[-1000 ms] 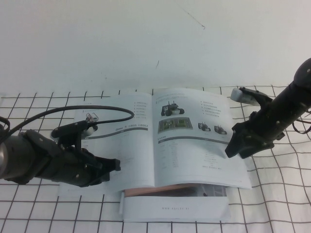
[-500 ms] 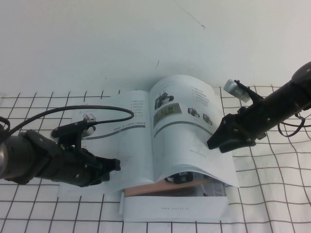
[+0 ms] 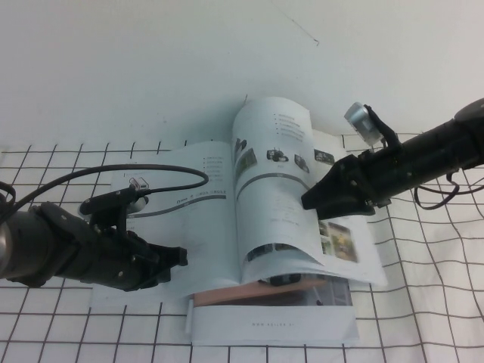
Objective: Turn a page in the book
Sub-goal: Open the closed book
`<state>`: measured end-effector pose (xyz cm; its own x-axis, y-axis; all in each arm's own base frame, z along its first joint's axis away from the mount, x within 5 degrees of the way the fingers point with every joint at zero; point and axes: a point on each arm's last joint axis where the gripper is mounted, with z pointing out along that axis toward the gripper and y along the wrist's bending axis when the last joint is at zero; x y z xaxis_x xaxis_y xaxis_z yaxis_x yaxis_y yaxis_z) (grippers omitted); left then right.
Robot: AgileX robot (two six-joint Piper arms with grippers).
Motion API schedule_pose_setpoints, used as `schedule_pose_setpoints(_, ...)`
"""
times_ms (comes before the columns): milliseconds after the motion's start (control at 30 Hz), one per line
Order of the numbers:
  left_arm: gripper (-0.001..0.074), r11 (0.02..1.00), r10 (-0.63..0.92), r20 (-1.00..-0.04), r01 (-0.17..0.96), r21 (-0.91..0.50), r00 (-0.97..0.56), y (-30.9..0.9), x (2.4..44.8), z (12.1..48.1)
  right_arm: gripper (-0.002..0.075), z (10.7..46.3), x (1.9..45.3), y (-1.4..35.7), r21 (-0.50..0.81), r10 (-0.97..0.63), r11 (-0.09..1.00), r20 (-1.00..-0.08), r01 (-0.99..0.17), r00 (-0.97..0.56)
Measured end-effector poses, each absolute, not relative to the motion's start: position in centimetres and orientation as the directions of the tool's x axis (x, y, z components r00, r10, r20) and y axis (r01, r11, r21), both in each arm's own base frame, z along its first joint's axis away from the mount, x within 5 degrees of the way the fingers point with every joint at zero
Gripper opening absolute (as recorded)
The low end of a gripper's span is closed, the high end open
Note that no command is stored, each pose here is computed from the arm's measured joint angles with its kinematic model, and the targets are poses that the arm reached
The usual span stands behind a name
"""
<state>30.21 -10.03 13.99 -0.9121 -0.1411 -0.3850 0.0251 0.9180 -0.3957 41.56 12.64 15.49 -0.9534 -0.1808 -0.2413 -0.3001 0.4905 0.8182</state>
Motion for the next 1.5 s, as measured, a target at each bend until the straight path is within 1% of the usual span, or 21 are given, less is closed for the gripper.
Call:
schedule_pose_setpoints(133,-0.0001,0.917,-0.144,-0.384,0.023,-0.398,-0.912,-10.0,30.2,14.0,0.0436,16.2,41.7,13.1,0.854,-0.147,0.422,-0.268,-0.306,-0.952)
schedule_pose_setpoints(300,-0.0001,0.917,-0.142,-0.385,0.025,-0.397,-0.912,-10.0,30.2,14.0,0.0437,16.6,42.0,13.3,0.871,-0.106,0.384,-0.289,-0.308,-0.951)
schedule_pose_setpoints(433,-0.0001,0.922,-0.109,-0.404,0.06,-0.383,-0.908,-10.0,30.2,14.2,0.0439,17.1,42.3,13.5,0.889,-0.055,0.34,-0.308,-0.308,-0.95)
schedule_pose_setpoints(500,-0.0001,0.918,-0.099,-0.419,0.08,-0.388,-0.902,-10.1,30.1,14.9,0.0439,17.4,42.4,13.6,0.896,-0.035,0.321,-0.313,-0.307,-0.949)
schedule_pose_setpoints(667,-0.0001,0.889,-0.074,-0.464,0.152,-0.432,-0.883,-10.4,28.8,18.1,0.0439,17.6,42.3,14.6,0.897,-0.038,0.296,-0.331,-0.327,-0.943)
schedule_pose_setpoints(733,-0.0001,0.879,-0.054,-0.504,0.198,-0.434,-0.862,-10.7,27.4,19.7,0.0439,17.6,42.1,15.0,0.897,-0.044,0.29,-0.334,-0.332,-0.941)
schedule_pose_setpoints(833,-0.0001,0.866,0.002,-0.557,0.281,-0.415,-0.83,-11.8,24.6,21.0,0.0439,17.7,42.0,15.4,0.898,-0.048,0.283,-0.337,-0.336,-0.94)
schedule_pose_setpoints(933,-0.0001,0.856,0.052,-0.609,0.349,-0.381,-0.792,-13.0,21.1,21.0,0.0439,17.8,42.1,15.6,0.901,-0.039,0.269,-0.342,-0.339,-0.939)
schedule_pose_setpoints(1133,-0.0001,0.839,0.05,-0.723,0.422,-0.344,-0.689,-15.3,15.8,21.0,0.0439,18.1,42.2,15.9,0.907,-0.012,0.243,-0.351,-0.343,-0.936)
schedule_pose_setpoints(1333,-0.0001,0.829,0.046,-0.815,0.477,-0.291,-0.578,-17.7,13.3,21.6,0.0439,18.8,42.1,16.1,0.902,-0.012,0.239,-0.368,-0.36,-0.93)
schedule_pose_setpoints(1500,-0.0001,0.834,0.067,-0.863,0.503,-0.228,-0.501,-19.7,12.9,21.7,0.0439,20.4,41.4,17.0,0.883,-0.035,0.223,-0.416,-0.413,-0.909)
